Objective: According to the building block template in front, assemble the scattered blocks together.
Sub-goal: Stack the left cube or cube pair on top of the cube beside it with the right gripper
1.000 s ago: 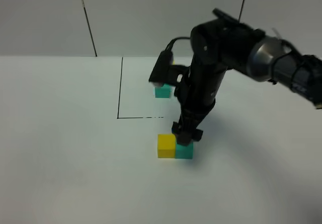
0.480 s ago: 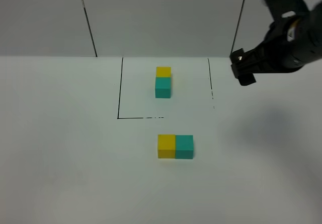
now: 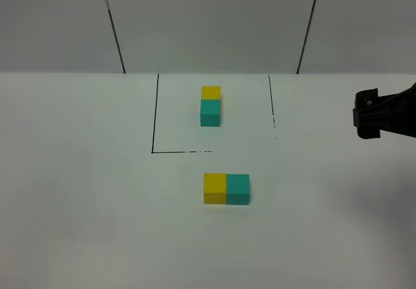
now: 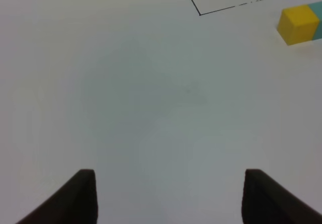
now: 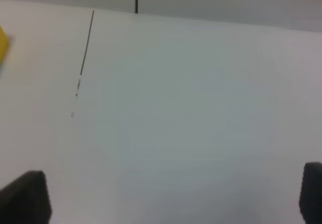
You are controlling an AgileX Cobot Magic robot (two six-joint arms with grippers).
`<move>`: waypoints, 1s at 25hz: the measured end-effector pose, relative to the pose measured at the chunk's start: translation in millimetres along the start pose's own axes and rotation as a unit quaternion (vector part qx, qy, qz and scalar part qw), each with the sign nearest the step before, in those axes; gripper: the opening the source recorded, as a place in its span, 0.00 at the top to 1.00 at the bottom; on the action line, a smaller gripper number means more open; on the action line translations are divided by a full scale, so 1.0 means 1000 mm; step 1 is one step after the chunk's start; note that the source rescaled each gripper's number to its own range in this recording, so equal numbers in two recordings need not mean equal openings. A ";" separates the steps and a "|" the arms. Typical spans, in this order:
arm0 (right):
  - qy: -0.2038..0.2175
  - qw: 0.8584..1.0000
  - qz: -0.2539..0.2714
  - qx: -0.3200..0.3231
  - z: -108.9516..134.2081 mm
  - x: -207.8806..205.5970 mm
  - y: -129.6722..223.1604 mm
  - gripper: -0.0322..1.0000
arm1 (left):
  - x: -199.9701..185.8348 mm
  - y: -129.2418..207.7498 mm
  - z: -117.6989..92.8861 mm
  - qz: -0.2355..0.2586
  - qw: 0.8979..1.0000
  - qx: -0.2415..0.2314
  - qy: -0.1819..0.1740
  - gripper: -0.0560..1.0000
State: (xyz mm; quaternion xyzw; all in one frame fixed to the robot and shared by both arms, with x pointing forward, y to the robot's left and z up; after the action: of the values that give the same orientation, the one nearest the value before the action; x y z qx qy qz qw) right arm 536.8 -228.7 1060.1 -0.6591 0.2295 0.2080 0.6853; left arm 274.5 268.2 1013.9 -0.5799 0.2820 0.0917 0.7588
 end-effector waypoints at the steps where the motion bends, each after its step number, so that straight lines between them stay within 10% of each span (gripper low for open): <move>1: 0.000 1.000 -0.001 -0.001 0.000 0.000 0.000 0.00 | 0.000 0.000 0.000 0.000 1.000 0.000 0.000 0.58; 13: -0.049 0.977 0.047 -0.201 0.035 0.017 -0.033 0.00 | 0.000 0.000 0.000 0.000 1.000 0.000 0.000 0.58; 21: -0.152 0.831 0.156 -0.513 0.122 0.077 -0.008 0.00 | 0.000 0.000 0.000 0.000 1.000 0.000 0.000 0.58; 25: -0.180 0.792 0.176 -0.556 0.159 0.105 0.015 0.00 | 0.000 0.000 0.000 0.000 1.000 0.000 0.000 0.58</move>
State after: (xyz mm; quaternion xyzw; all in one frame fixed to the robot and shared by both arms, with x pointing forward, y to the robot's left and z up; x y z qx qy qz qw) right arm 619.3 -70.9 989.6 -0.8253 0.0591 0.5317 0.1807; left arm 274.5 268.2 1013.9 -0.5799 0.2820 0.0917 0.7588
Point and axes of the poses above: a point on each arm's last joint axis where the gripper is mounted, x pointing out along that axis toward the gripper, z along the wrist's bending axis when the last joint is at zero, y = z × x, the point moved 6 cm from there along x, pointing out along that axis toward the gripper, and after that the axes turned 8 degrees about x, right-handed, at the moved point
